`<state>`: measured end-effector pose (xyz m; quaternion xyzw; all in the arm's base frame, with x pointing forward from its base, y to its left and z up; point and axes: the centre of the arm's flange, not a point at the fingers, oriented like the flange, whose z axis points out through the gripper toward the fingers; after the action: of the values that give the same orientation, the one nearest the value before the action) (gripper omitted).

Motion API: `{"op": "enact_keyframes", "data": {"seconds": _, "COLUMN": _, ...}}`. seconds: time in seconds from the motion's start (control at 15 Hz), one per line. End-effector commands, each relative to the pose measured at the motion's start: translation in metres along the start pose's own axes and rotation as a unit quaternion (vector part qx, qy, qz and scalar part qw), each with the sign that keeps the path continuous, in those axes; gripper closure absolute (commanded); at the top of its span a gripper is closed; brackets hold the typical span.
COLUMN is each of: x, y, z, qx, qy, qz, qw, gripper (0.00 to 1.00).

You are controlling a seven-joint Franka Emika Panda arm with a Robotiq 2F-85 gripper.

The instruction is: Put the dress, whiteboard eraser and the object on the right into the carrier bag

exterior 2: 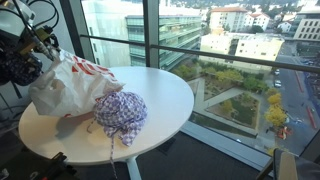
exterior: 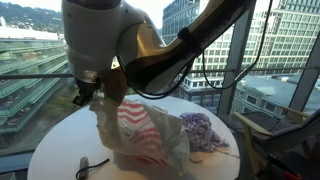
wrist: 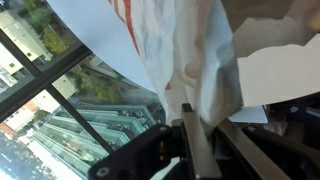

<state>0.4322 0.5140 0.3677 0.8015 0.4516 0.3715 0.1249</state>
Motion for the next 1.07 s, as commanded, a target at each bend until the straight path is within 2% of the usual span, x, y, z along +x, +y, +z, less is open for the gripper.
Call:
{"op": "enact_keyframes", "data": {"seconds": 0.0, "x": 0.006, "y": 0.006, "z": -0.011, "qx": 0.017, "qy": -0.034, "qz": 0.027, "qw": 0.9989, "gripper": 0.54}}
{"op": "enact_keyframes", "data": {"seconds": 0.07, "x": 0.005, "y": 0.008, "z": -0.019, "qx": 0.023, "qy": -0.081, "qz": 0.034, "qw": 0.9959, "gripper": 0.45}}
{"op": "enact_keyframes", "data": {"seconds": 0.2, "x": 0.005, "y": 0.014, "z": -0.033, "qx": 0.031, "qy": -0.145, "qz": 0.066, "qw": 0.9868, "gripper": 0.31}}
{"op": "enact_keyframes", "data": {"seconds": 0.4, "x": 0.006, "y": 0.028, "z": -0.065, "qx": 0.059, "qy": -0.237, "qz": 0.114, "qw": 0.963, "gripper": 0.09}}
{"op": "enact_keyframes", "data": {"seconds": 0.47, "x": 0.007, "y": 0.034, "z": -0.078, "qx": 0.064, "qy": -0.255, "qz": 0.127, "qw": 0.9565, "gripper": 0.01}}
{"op": "enact_keyframes", "data": {"seconds": 0.67, "x": 0.005, "y": 0.06, "z": -0.119, "qx": 0.066, "qy": -0.286, "qz": 0.171, "qw": 0.9407, "gripper": 0.0}}
{"op": "enact_keyframes", "data": {"seconds": 0.8, "x": -0.001, "y": 0.086, "z": -0.137, "qx": 0.052, "qy": -0.277, "qz": 0.211, "qw": 0.936, "gripper": 0.0}}
{"op": "enact_keyframes", "data": {"seconds": 1.0, "x": -0.028, "y": 0.138, "z": -0.15, "qx": 0.027, "qy": -0.265, "qz": 0.295, "qw": 0.9177, "gripper": 0.0}}
